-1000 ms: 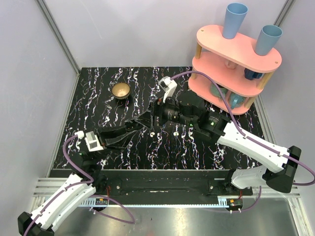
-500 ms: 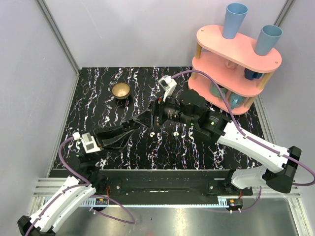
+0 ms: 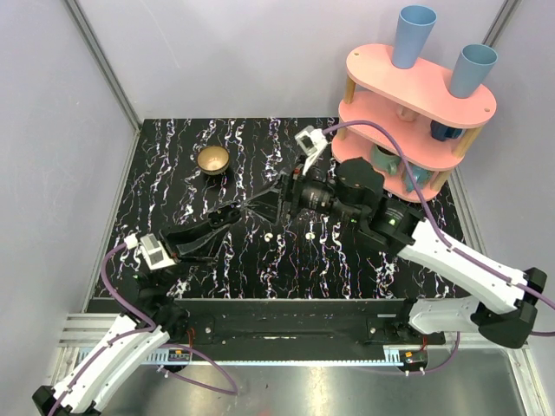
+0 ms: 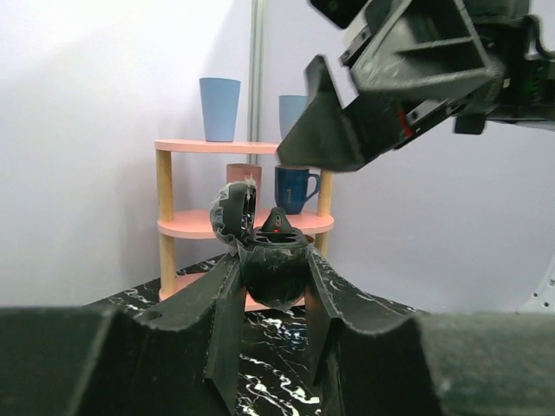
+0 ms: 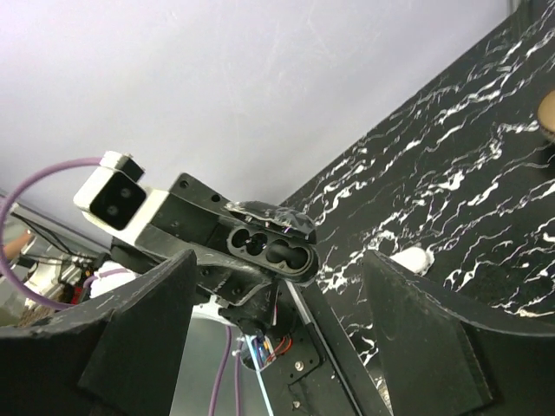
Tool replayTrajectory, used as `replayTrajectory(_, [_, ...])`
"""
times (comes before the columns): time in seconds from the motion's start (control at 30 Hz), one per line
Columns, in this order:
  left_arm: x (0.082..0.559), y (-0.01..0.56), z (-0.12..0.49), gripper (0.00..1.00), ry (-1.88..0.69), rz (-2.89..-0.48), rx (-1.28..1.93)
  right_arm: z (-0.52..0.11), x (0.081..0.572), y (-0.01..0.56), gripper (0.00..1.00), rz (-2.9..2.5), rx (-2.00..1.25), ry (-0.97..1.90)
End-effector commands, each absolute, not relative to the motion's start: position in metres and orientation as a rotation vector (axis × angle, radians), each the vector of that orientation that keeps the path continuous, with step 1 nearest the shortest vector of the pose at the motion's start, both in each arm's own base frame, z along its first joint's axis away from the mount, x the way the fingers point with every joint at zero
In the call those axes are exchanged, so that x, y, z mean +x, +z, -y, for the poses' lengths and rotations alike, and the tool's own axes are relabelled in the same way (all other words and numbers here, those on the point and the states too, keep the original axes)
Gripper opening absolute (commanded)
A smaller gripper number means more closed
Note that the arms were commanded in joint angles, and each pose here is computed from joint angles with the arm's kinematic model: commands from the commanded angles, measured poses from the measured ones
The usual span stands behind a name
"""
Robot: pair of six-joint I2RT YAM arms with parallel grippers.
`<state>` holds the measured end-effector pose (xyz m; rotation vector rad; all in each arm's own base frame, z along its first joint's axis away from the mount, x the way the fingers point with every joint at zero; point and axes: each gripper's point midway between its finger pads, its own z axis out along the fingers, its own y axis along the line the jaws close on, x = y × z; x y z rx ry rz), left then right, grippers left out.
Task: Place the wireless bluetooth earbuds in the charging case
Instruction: Open the charging case, then pick up the left earbud from the center of the board.
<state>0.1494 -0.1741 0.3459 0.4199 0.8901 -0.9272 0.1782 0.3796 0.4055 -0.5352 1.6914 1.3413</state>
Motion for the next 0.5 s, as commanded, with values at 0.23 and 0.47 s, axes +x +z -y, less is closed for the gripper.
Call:
replayTrajectory(0.23, [0.149, 0.364, 0.14, 0.0, -0.749, -0.873, 0.351, -0.283, 0.24, 0.345, 0.71, -1.865, 0.035, 0.999])
replayTrajectory(0.47, [0.142, 0.368, 0.133, 0.0, -0.716, -0.89, 0.363, -0.32, 0.239, 0.219, 0.57, -2.236, -0.013, 0.994])
